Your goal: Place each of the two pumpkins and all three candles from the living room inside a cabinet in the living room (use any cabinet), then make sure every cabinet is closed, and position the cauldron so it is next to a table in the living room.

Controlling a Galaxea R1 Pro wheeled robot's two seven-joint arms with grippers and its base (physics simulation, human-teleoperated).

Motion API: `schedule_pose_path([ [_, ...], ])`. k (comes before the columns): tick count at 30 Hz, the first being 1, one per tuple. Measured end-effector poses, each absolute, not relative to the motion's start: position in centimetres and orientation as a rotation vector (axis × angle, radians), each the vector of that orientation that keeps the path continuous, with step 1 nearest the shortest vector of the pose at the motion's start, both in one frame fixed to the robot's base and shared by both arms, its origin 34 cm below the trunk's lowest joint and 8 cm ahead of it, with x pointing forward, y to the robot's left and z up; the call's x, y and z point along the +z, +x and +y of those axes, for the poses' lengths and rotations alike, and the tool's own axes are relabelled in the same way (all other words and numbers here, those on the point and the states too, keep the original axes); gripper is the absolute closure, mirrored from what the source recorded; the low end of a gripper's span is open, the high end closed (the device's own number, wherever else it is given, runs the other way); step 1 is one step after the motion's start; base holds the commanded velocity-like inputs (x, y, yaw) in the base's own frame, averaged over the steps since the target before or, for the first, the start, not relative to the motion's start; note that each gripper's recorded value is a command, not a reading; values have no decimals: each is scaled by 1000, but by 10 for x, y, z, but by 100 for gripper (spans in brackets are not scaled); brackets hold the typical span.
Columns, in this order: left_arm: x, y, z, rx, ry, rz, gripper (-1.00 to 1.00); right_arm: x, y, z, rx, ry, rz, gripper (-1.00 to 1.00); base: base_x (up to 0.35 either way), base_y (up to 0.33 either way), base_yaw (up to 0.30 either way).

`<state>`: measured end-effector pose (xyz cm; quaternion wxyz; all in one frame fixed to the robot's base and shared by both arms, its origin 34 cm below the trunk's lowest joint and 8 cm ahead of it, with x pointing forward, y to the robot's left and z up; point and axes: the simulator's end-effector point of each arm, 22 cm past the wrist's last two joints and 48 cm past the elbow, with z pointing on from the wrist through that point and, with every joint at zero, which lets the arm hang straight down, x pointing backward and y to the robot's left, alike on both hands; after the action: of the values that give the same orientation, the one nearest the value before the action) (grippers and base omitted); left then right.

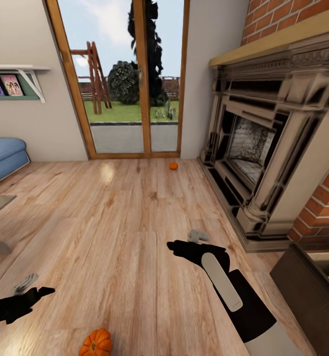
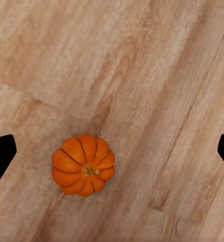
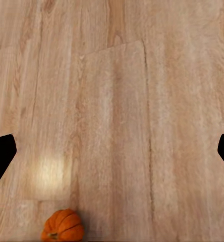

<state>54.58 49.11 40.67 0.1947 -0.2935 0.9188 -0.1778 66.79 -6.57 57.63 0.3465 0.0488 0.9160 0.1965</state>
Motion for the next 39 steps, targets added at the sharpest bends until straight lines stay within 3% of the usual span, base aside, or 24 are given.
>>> schedule_pose_path([
  [39, 322, 522, 487, -518, -838, 2599, -100, 464, 642, -60, 523, 154, 2450, -100, 0, 0, 0],
])
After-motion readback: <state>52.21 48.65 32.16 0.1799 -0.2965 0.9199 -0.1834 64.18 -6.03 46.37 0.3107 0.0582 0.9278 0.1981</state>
